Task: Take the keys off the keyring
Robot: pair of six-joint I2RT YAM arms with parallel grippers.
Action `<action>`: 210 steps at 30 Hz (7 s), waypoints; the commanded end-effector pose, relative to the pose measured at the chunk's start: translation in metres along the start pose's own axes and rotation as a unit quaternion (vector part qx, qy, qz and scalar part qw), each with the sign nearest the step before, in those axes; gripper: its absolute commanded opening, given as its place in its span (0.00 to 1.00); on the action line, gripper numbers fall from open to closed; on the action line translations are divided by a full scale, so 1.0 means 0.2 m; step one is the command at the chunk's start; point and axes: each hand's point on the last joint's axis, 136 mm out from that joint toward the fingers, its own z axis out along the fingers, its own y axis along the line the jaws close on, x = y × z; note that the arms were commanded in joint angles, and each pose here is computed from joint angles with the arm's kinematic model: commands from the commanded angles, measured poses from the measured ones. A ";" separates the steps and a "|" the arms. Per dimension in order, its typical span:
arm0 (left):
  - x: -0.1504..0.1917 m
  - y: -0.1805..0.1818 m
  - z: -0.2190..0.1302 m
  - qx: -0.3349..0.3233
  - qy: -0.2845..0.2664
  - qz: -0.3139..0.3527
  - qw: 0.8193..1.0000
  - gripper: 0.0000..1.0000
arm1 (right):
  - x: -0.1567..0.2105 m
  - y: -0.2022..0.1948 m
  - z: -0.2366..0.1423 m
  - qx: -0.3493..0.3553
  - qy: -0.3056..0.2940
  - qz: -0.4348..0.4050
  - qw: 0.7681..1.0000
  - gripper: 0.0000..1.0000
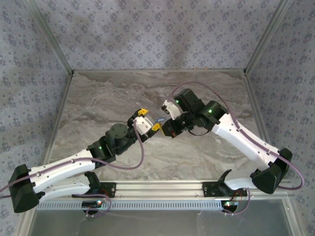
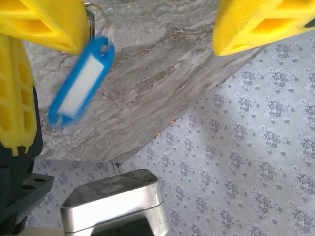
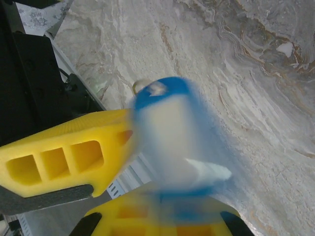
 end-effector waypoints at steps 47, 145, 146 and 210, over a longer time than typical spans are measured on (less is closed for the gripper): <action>-0.41 0.00 -0.09 0.400 -0.020 -0.344 0.850 0.70 | -0.16 0.14 -0.27 -0.082 -0.085 -0.063 0.991 0.00; -0.44 0.02 -0.09 0.337 -0.030 -0.324 0.884 0.29 | -0.36 0.31 -0.41 -0.192 -0.314 -0.157 0.916 0.00; -0.44 0.04 -0.09 0.330 -0.031 -0.325 0.886 0.38 | -0.36 0.30 -0.40 -0.189 -0.311 -0.155 0.918 0.00; -0.53 0.03 -0.10 0.348 -0.043 -0.319 0.880 0.00 | -0.29 0.31 -0.37 -0.212 -0.276 -0.142 0.927 0.26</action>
